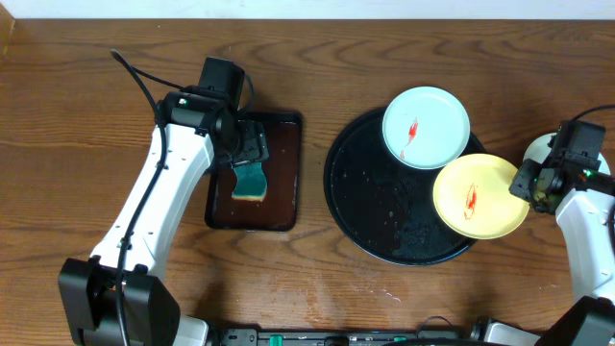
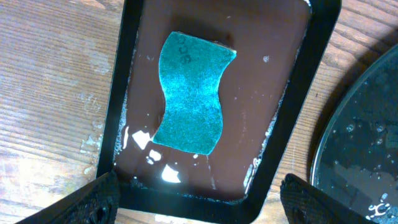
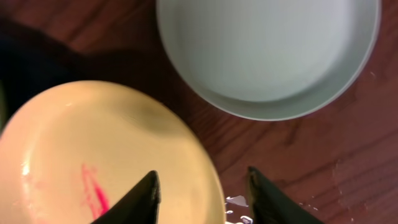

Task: Clean dirty plates on tray and stack at the side
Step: 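Drag the yellow plate toward the tray center with the right gripper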

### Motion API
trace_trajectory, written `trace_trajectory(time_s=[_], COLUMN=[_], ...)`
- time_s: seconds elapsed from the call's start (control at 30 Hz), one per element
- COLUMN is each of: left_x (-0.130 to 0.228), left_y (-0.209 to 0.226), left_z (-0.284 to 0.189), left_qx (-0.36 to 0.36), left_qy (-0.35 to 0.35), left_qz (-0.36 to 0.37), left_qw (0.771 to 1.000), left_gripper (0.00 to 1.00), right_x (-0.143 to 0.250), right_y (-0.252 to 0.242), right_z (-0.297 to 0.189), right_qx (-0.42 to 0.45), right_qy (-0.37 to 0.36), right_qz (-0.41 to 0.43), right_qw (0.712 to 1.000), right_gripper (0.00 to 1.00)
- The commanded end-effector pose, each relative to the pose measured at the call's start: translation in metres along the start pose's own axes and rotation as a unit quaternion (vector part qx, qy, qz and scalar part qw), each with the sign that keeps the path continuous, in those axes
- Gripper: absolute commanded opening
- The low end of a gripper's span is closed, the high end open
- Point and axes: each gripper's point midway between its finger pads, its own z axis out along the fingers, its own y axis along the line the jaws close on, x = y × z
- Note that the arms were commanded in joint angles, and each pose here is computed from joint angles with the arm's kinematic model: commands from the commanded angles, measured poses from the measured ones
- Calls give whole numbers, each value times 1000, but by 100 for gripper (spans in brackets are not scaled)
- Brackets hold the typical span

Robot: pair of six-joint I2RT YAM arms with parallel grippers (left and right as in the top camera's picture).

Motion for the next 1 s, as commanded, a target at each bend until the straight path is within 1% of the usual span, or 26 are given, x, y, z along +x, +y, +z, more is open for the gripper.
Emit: trace_trajectory(time_s=[0.0,0.1,0.27,0.3,0.37,0.4,0.47,0.5,0.6,0.77,0.87,0.97], left_x=[-5,-5,-5,-5,-5,-5,-5,-5,-5,-5,-5,-5], left_y=[-2,-2,-2,-2,-2,-2,-2,-2,-2,-2,-2,-2], left_z=[-8,-8,-8,-8,-8,-8,-8,-8,-8,-8,-8,-8], left_qx=[3,3,3,3,3,3,3,3,3,3,3,3], left_qy=[-13,-13,-13,-13,-13,-13,-13,-13,-13,-13,-13,-13], left_qz=[3,3,3,3,3,3,3,3,3,3,3,3], left_qw=[1000,1000,1000,1000,1000,1000,1000,1000,1000,1000,1000,1000], left_gripper=[83,83,83,83,84,84,84,84,83,83,84,83], right_x=[15,27,42,43,43,42,42,42,39,26,18,22], right_y=[-6,1,-6,-7,-8,-7,0,6,11,12,37,71], right_z=[14,24,33,33,33,32,28,23,7,-34,-61,-75], right_qx=[21,3,15,16,12,6,-19,-38,-60,-88,-161,-232], right_qy=[16,31,45,47,47,47,49,48,32,-32,-68,-74], right_qz=[5,3,12,19,23,26,29,28,24,28,15,-39], right_qw=[1000,1000,999,999,999,999,998,998,997,995,984,969], right_gripper=[40,39,34,29,11,7,2,1,1,1,1,1])
